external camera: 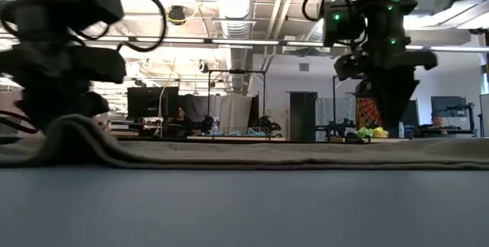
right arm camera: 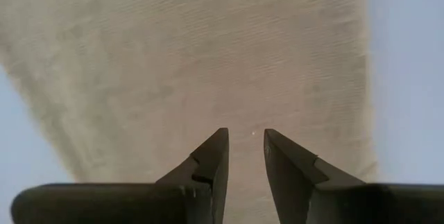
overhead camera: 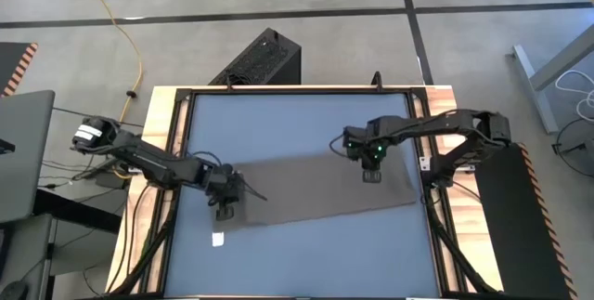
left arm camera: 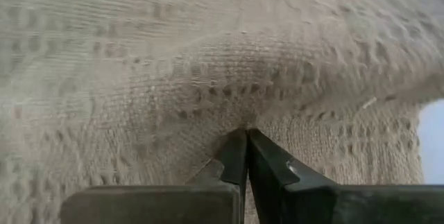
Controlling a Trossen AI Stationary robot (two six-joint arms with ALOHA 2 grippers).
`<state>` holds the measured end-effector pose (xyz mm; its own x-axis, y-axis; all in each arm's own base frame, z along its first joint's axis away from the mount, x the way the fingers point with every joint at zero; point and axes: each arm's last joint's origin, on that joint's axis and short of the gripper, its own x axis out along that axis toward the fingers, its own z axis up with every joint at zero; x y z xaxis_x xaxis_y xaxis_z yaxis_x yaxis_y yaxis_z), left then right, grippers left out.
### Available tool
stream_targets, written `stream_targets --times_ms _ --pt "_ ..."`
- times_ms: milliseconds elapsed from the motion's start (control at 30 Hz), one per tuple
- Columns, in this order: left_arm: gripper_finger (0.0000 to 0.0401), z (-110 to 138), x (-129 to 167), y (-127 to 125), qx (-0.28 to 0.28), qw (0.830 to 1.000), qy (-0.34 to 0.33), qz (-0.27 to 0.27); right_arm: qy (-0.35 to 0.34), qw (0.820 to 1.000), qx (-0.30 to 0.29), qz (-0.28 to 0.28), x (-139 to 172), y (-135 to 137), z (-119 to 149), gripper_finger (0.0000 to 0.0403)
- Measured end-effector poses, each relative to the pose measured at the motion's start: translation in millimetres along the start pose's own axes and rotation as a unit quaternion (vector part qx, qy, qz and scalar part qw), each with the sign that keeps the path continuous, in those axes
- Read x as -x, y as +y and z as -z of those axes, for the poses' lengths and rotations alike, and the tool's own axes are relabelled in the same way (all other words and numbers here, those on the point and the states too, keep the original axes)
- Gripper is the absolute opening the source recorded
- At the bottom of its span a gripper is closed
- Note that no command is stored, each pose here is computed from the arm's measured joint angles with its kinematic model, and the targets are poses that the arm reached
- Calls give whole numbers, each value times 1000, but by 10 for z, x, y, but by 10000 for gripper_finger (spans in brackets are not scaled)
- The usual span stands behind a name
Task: Roll towel into tight, uniform cylinder
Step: Roll the gray towel
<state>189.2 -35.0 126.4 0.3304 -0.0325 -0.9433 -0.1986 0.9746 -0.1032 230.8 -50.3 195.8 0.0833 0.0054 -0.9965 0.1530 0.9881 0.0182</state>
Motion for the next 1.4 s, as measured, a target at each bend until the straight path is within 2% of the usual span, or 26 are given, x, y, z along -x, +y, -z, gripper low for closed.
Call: stream_targets --times_ms 167,333,500,667,867,1000,1100,1167,1300,1400 --pt "2 -75 0 277 25 999 -4 -46 0 998 -57 25 -9 -141 17 117" --pt "2 -115 14 589 63 994 -2 -86 15 995 -96 28 -212 -188 145 117" --pt "2 -105 91 854 50 991 46 -115 27 992 -121 28 -409 -177 279 117" --pt "2 -259 267 981 27 990 59 -124 7 989 -145 28 -384 -150 228 117" --pt "2 -540 651 1069 22 979 67 -190 5 990 -136 28 -382 -156 224 117" --pt "2 -732 803 1055 41 984 12 -172 3 991 -130 28 -357 -170 208 117" --pt "2 -795 715 971 47 993 -42 -96 0 991 -130 28 -349 -172 198 117" --pt "2 -787 582 909 30 995 -48 -79 2 991 -130 28 -364 -169 211 117" --pt "2 -730 306 958 25 990 -21 -140 9 990 -136 28 -401 -159 246 117" --pt "2 -741 149 1078 40 986 1 -160 5 985 -171 28 -402 -140 236 117"
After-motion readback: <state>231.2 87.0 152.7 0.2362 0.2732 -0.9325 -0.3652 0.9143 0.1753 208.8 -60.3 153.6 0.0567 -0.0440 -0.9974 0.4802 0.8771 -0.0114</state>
